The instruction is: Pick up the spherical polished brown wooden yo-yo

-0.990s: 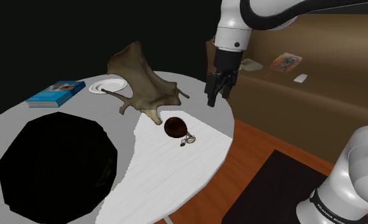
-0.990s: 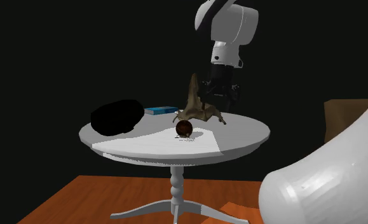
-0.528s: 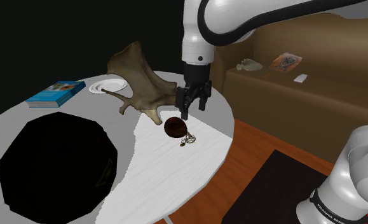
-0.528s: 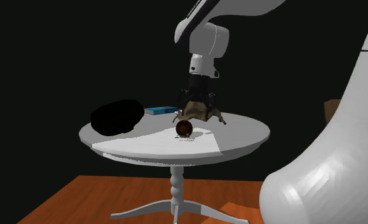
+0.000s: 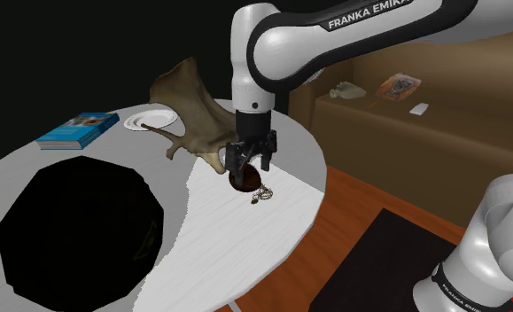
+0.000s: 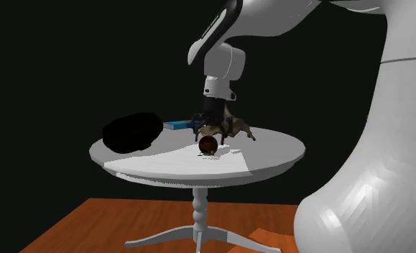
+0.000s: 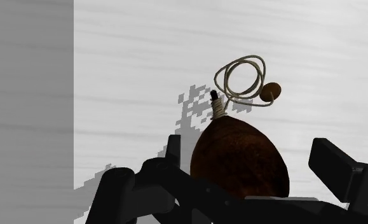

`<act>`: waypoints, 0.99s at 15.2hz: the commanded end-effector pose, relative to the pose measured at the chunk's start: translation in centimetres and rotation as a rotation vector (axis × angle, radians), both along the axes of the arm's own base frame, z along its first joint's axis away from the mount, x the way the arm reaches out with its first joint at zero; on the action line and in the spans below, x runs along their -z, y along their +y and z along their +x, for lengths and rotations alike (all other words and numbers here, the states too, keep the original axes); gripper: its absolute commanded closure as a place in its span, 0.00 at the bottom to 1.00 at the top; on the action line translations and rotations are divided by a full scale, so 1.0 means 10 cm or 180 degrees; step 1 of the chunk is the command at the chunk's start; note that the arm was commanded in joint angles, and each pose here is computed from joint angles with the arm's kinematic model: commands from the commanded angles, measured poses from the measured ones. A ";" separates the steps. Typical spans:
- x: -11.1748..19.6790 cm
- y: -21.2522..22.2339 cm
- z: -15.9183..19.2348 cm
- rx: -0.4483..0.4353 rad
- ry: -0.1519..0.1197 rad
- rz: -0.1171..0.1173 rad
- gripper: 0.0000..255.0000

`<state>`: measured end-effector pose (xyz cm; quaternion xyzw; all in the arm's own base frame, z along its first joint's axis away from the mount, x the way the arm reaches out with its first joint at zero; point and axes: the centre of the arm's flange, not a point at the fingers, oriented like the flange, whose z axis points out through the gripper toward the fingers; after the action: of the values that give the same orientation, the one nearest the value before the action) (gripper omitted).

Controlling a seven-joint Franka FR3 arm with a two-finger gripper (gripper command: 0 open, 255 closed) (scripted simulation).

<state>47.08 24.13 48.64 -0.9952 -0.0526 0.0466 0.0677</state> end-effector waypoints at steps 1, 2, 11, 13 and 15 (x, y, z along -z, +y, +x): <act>0.10 0.01 0.00 0.0001 -0.0001 0.0001 0.00; 0.15 0.01 0.00 0.0001 -0.0001 0.0001 0.00; 0.18 0.01 -0.01 0.0001 0.0000 0.0001 1.00; 0.18 0.01 0.00 0.0001 0.0000 0.0001 1.00; 0.13 0.01 0.00 0.0001 -0.0001 0.0001 1.00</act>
<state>47.06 24.19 47.16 -0.9952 -0.0525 0.0459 0.0679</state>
